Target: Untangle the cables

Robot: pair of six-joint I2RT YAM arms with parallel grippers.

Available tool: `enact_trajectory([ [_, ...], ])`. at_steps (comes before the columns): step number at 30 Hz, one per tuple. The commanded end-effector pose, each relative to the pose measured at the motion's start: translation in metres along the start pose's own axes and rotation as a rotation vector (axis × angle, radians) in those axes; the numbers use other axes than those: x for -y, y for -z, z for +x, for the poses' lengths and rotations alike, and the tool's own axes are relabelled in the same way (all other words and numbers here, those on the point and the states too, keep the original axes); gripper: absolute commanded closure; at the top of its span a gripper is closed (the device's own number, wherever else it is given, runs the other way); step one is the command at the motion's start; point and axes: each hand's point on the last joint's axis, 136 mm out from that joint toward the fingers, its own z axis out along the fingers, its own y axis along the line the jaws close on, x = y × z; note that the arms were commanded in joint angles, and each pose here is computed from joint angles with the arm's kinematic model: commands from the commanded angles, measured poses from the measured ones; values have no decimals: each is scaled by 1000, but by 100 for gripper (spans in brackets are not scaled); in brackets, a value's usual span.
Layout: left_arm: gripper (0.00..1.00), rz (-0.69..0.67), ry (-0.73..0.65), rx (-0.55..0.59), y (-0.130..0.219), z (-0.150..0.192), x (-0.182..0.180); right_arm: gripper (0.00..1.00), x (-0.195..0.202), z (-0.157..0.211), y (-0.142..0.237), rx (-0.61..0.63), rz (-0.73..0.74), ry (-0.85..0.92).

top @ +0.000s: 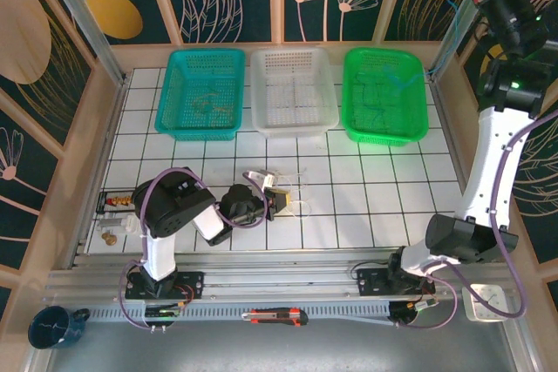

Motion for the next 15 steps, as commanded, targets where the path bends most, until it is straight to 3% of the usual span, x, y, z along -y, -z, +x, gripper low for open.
enact_trajectory([
  [1,100,22,10,20,2,1,3,100,-23,-16,6,29,-61,26],
  [6,100,58,17,32,1,-6,12,100,-13,-2,8,-2,-58,13],
  [8,82,76,13,34,1,-11,18,100,-10,4,12,-11,-48,15],
  [11,45,109,3,43,3,-23,32,100,-7,16,18,-32,-50,3],
  [15,22,152,-43,49,8,-42,54,100,-7,38,27,-71,-61,-12],
])
